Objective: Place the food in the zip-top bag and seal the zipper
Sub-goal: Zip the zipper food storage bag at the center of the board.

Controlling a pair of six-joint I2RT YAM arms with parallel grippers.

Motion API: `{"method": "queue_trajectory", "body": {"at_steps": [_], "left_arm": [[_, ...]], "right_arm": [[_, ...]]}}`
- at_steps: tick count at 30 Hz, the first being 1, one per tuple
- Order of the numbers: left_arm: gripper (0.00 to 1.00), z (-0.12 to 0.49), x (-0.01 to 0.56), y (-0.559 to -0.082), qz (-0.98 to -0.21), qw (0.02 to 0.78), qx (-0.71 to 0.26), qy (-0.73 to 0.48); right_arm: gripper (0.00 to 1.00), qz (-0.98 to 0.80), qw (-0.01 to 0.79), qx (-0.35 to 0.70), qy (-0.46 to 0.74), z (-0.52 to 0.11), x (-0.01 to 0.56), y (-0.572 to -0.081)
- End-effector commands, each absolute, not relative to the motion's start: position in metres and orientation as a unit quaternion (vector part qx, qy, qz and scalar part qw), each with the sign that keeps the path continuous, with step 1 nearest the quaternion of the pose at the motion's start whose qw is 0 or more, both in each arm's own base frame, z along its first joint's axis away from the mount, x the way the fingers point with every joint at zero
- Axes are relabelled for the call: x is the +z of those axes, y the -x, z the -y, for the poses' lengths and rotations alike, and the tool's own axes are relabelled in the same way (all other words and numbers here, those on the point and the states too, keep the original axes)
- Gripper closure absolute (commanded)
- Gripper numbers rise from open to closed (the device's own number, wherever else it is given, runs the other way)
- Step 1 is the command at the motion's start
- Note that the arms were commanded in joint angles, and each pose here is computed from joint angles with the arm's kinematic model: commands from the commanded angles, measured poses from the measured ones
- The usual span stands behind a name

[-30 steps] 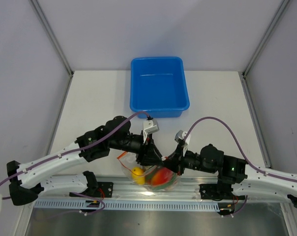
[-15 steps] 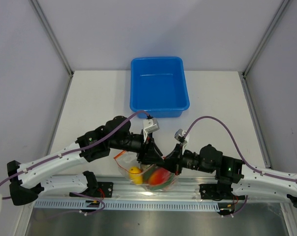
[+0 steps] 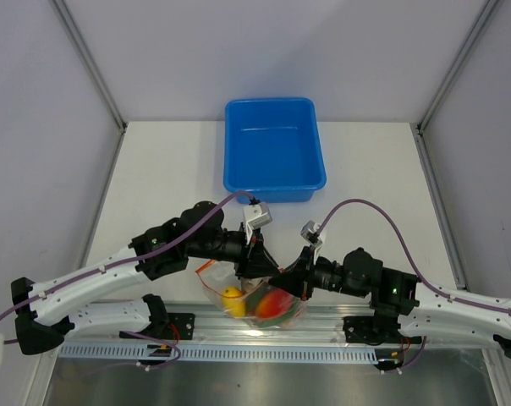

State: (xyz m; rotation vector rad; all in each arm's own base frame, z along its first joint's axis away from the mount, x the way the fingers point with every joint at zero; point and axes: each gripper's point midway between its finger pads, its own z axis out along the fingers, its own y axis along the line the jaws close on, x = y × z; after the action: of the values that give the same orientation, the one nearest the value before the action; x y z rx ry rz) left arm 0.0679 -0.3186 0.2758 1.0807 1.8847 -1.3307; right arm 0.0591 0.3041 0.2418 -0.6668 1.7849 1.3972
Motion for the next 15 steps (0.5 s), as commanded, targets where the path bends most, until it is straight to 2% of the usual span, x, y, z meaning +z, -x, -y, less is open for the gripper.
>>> {"method": "queue_trajectory", "body": {"at_steps": [1,2,5,15], "left_arm": [[0.81,0.318,0.279,-0.073,-0.708,0.308,-0.497,-0.398],[0.88,0.317,0.278,-0.074,-0.71,0.307,-0.494,-0.398],[0.99,0.318,0.276,-0.074,-0.712,0.304,-0.492,-0.398],[0.99,0.315,0.268,-0.073,-0.722,0.293,-0.485,-0.397]], "right_arm": [[1.0,-0.663,0.401,0.586,0.236,-0.308,0.282,-0.061],[1.0,-0.661,0.4,0.591,0.231,-0.308,0.285,-0.061],[1.0,-0.657,0.399,0.602,0.216,-0.309,0.289,-0.062],[1.0,-0.638,0.436,0.622,0.123,-0.294,0.303,-0.083]]}}
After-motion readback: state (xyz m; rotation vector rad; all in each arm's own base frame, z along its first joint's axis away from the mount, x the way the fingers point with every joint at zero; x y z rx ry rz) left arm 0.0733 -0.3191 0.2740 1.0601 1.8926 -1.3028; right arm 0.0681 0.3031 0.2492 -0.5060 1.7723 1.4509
